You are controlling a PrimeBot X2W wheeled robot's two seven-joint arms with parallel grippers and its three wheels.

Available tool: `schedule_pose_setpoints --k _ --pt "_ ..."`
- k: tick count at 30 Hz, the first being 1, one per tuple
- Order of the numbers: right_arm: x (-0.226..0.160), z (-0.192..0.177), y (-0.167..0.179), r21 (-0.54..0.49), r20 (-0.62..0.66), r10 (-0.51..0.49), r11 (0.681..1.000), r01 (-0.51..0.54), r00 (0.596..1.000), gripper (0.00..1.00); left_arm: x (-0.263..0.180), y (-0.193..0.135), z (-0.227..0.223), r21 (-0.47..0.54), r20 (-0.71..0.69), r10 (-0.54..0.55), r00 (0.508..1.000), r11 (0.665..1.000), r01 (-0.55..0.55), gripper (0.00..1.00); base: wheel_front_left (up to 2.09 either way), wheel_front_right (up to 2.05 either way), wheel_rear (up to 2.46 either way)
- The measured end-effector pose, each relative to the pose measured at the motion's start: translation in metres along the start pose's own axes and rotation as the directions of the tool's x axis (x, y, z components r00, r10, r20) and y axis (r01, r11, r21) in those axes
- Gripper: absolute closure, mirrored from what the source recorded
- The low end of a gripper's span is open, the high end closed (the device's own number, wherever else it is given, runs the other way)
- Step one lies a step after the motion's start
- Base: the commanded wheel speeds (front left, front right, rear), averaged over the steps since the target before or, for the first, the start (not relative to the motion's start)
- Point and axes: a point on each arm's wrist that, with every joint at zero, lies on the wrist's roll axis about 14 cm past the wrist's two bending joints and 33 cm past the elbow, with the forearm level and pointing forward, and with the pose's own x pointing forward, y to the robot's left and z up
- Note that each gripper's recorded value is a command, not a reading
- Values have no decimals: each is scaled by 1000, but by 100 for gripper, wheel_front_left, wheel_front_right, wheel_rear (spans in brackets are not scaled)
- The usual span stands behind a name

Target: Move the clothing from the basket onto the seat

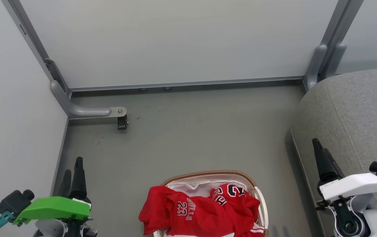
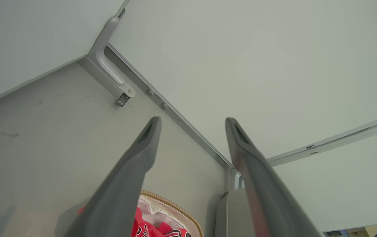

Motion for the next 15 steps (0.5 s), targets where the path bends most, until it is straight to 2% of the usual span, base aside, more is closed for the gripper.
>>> schedule_pose_setpoints --k 15 --pt "0 -5 3 -236 -11 21 972 -23 1000 0 -2 0 -7 245 -17 -11 1000 969 14 0 0 0 0"
